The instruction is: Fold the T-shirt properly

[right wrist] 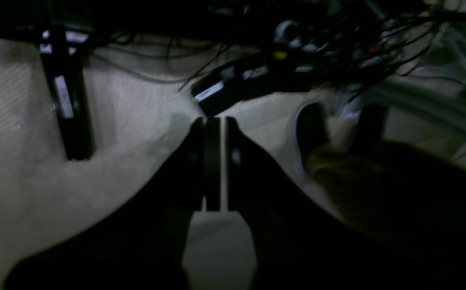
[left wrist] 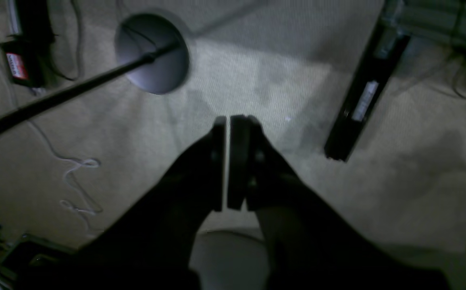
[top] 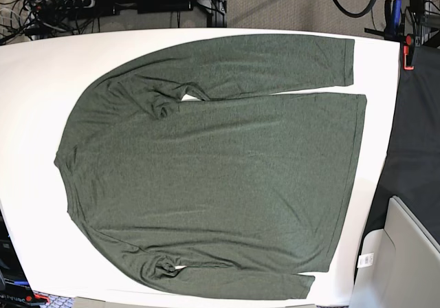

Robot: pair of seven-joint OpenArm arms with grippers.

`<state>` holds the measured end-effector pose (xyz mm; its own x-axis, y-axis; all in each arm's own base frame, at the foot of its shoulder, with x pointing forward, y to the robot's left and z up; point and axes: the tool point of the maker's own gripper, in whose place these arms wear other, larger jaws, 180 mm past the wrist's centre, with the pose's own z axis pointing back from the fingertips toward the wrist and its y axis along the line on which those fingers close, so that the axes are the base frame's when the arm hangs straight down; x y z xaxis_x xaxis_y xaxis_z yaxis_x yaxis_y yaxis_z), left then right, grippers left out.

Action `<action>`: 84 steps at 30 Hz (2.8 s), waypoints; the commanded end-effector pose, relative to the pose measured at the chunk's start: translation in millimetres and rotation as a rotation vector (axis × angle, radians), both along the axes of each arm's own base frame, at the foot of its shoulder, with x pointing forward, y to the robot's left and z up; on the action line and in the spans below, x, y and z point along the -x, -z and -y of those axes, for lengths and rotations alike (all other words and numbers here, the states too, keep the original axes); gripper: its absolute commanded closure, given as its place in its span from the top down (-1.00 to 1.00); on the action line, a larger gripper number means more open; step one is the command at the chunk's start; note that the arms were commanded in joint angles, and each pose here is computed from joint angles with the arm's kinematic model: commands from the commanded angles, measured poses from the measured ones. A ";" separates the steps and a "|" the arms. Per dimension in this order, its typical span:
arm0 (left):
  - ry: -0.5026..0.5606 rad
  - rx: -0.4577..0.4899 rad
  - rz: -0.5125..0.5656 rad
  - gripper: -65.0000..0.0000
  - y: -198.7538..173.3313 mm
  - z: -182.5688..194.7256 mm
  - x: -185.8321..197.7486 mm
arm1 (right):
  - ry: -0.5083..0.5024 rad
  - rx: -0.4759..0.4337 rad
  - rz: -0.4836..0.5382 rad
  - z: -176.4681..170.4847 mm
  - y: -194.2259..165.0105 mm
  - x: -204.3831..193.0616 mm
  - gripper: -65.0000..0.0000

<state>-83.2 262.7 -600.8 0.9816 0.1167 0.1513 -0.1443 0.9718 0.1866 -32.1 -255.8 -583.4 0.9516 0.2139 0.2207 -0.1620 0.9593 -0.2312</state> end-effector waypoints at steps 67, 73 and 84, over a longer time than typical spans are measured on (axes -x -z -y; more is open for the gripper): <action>0.044 -0.029 0.648 0.02 -234.1 17.4 -262.8 | -0.170 0.162 0.782 15.4 -272.4 -213.4 -0.47; 0.024 -0.023 0.619 0.02 -219.4 13.3 -263.7 | -0.161 0.166 0.792 16.5 -274.7 -220.2 -0.46; -0.082 0.114 0.547 0.02 -181.8 20.7 -247.6 | -0.156 0.164 0.799 16.2 -275.5 -221.8 -0.46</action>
